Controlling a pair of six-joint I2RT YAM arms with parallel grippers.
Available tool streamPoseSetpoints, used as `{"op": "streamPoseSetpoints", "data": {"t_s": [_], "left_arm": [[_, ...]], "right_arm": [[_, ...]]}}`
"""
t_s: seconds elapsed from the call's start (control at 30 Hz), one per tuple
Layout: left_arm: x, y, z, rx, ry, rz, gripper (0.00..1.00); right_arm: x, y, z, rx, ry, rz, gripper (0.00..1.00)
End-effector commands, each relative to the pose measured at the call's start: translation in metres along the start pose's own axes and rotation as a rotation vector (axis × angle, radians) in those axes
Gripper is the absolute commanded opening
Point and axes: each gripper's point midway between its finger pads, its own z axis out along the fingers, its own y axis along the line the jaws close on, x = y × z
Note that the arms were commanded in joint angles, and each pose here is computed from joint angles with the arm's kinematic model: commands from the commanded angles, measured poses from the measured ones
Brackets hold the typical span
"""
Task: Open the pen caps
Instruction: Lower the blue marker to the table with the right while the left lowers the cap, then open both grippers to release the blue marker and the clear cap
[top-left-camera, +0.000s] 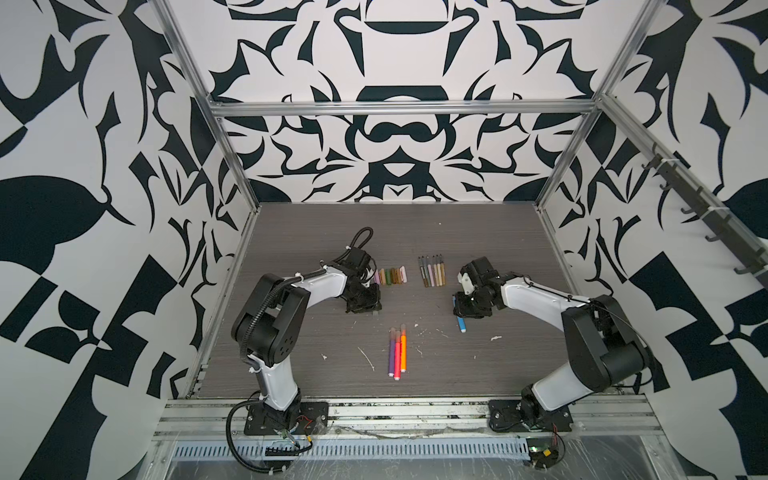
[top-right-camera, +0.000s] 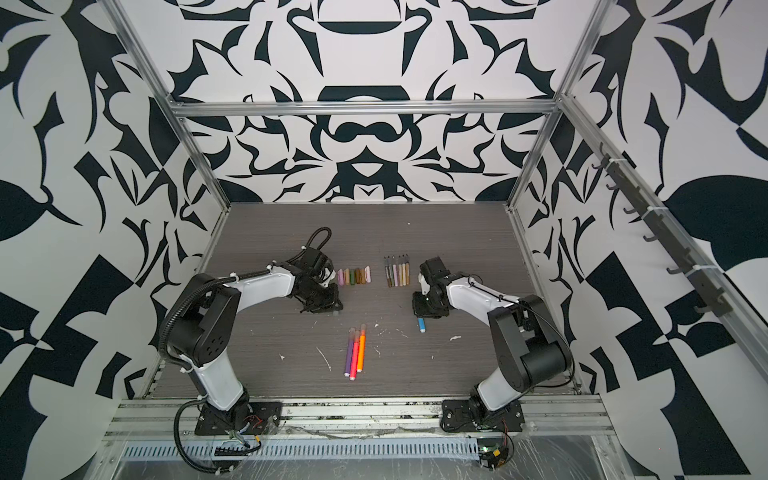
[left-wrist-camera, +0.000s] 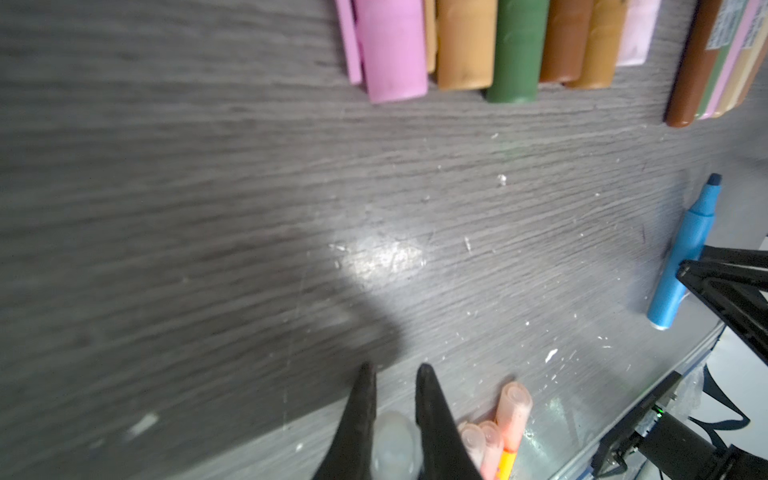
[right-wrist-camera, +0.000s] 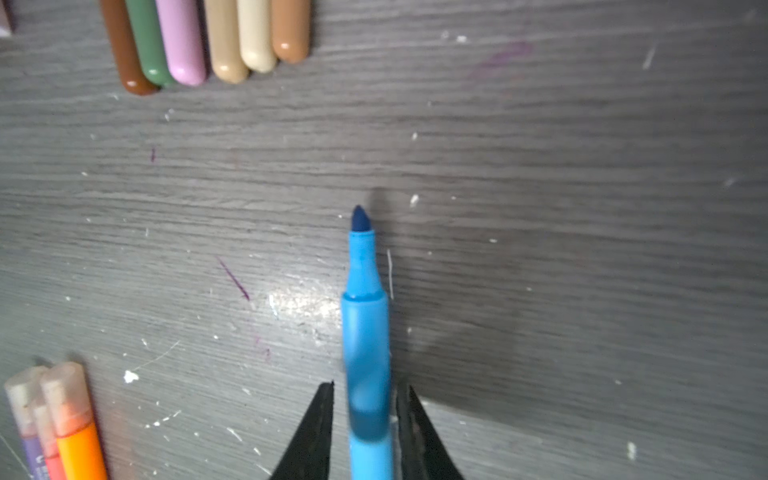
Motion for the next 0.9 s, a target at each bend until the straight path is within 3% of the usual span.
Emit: {"op": "streamPoseSetpoints", "data": {"t_s": [0.0,0.1,0.33,0.6,0.87], "left_arm": [[0.006,0.007,0.004,-0.04,0.038,-0.016,0.04],[0.006,0.007,0.004,-0.04,0.04,-0.017,0.05],[0.007,0.008,0.004,-0.049,0.045,-0.014,0.08],[0.008,0.007,0.003,-0.054,0.045,-0.008,0.29],[0.007,0.005,0.002,-0.057,0.044,-0.005,0.32]], "right_arm": [[-0.001,-0.001,-0.003,0.012,-0.004,-0.012,0.39],[-0.001,-0.001,-0.004,0.013,-0.01,-0.015,0.43],[-0.002,0.001,-0.01,0.006,-0.022,-0.013,0.43],[0.0,0.001,-0.009,0.004,-0.018,-0.008,0.43],[0.0,0.003,-0.021,-0.005,-0.042,-0.004,0.43]]}}
